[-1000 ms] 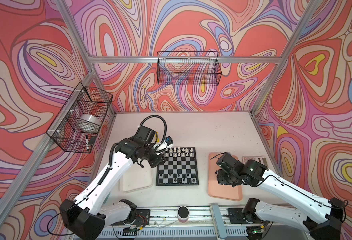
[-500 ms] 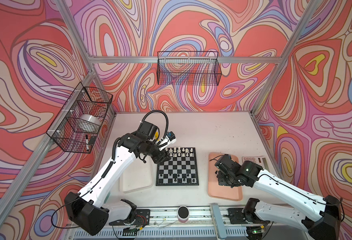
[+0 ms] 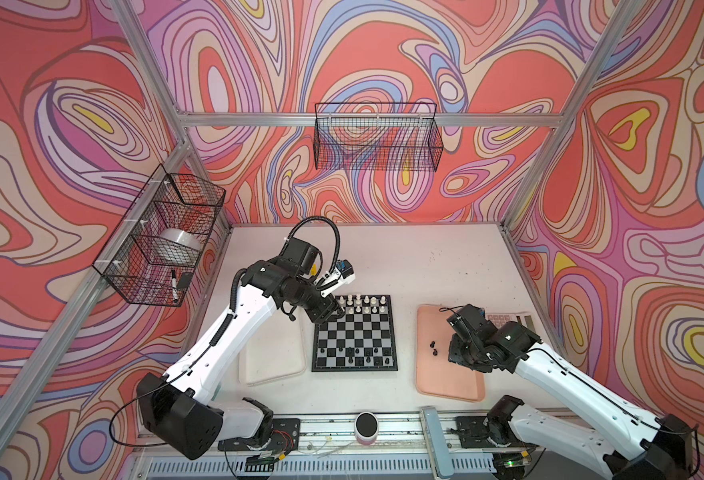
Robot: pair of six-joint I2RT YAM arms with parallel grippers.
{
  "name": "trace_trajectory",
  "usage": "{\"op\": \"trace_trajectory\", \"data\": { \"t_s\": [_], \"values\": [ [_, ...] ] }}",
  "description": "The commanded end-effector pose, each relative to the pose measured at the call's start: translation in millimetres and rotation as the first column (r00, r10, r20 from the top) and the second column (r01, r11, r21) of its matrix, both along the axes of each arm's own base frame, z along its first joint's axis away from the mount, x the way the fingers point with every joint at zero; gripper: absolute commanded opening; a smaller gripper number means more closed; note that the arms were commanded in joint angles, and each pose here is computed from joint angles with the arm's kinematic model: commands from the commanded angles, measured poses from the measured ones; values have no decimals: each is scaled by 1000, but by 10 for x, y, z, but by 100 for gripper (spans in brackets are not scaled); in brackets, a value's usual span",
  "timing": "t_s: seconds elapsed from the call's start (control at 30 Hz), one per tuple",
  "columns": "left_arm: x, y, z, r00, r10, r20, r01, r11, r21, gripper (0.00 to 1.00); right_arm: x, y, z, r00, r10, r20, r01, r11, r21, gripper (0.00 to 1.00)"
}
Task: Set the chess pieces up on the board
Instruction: 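Position the open right gripper above the black pieces in the pink tray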
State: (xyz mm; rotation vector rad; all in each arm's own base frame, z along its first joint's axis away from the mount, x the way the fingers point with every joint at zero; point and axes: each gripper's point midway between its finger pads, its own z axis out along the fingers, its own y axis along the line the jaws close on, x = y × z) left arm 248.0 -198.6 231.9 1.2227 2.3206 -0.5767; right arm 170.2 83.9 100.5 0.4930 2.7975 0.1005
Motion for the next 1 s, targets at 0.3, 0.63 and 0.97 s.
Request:
{"op": "trace_trajectory", "data": {
  "t_s": [0.3, 0.63, 0.97],
  "values": [
    [-9, 52, -4, 1000, -9, -9, 9, 999, 37, 51, 87, 8, -137, 999, -49, 23, 48, 998, 46, 48],
    [74, 55, 32, 999, -23, 27, 21, 998, 57, 51, 121, -31, -207, 995, -100, 25, 98, 994, 57, 47],
    [73, 36, 45, 1000, -11, 21, 11, 999, 41, 50, 55, -60, -261, 990, -136, 27, 133, 988, 80, 44]
  ]
}}
